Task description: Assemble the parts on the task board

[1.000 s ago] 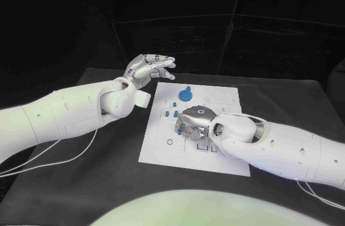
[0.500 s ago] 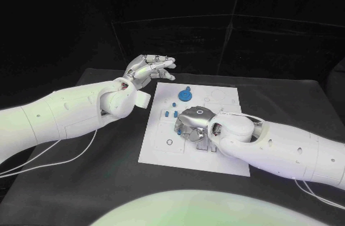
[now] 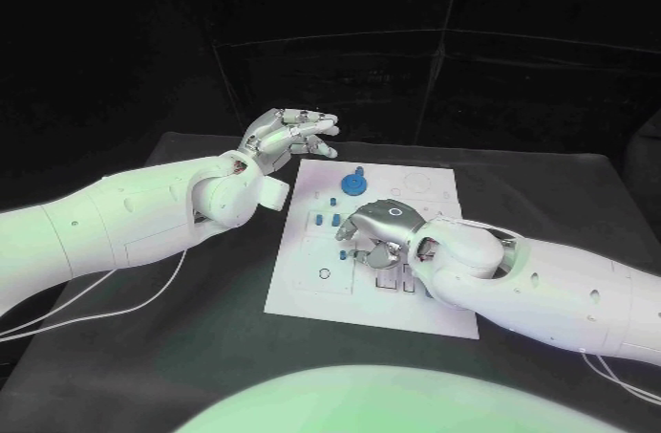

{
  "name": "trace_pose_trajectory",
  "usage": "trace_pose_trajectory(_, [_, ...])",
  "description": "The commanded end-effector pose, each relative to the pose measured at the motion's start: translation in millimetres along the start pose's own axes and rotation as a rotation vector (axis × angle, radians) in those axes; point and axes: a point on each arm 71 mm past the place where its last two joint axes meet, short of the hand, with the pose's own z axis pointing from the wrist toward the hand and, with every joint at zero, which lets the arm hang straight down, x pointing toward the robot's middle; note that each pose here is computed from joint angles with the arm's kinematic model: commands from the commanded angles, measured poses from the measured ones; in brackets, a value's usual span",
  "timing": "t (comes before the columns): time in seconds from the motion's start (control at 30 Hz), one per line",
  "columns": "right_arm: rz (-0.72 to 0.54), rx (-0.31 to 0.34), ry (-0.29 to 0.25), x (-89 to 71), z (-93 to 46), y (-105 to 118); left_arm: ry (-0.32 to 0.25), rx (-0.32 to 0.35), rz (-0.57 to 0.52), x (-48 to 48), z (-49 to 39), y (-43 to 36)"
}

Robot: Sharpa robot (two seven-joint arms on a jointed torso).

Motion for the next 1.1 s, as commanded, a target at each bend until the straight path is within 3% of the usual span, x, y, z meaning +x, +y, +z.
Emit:
trace_pose_trajectory(0.03, [0.049,-0.009,-0.133,-12.9,-11.9,-1.2,0.022,-0.009,-0.014,1.3,0.1,0.2])
trace_pose_trajectory(0.27, [0.061,0.099,-0.146,-37.6,-47.3,-37.9,0.029,-0.012,-0.017,0.5,-1.4,0.3])
trace_pose_trajectory(0.43, [0.033,0.14,-0.135,-54.7,-61.8,-61.2,0.03,-0.01,-0.017,0.4,-1.6,0.3])
trace_pose_trajectory(0.57, [0.008,0.175,-0.1,-59.1,-69.2,-77.0,0.032,-0.01,-0.018,0.9,-1.4,0.8])
trace_pose_trajectory(0.8, [-0.029,0.217,-0.032,-57.5,-71.0,-93.3,0.034,-0.009,-0.019,1.5,-1.4,1.1])
trace_pose_trajectory(0.97, [-0.046,0.223,0.05,-51.6,-66.0,-93.6,0.034,-0.009,-0.019,1.6,-1.4,1.3])
trace_pose_trajectory(1.1, [-0.051,0.219,0.084,-48.7,-61.4,-92.4,0.034,-0.009,-0.019,1.4,-1.4,1.2])
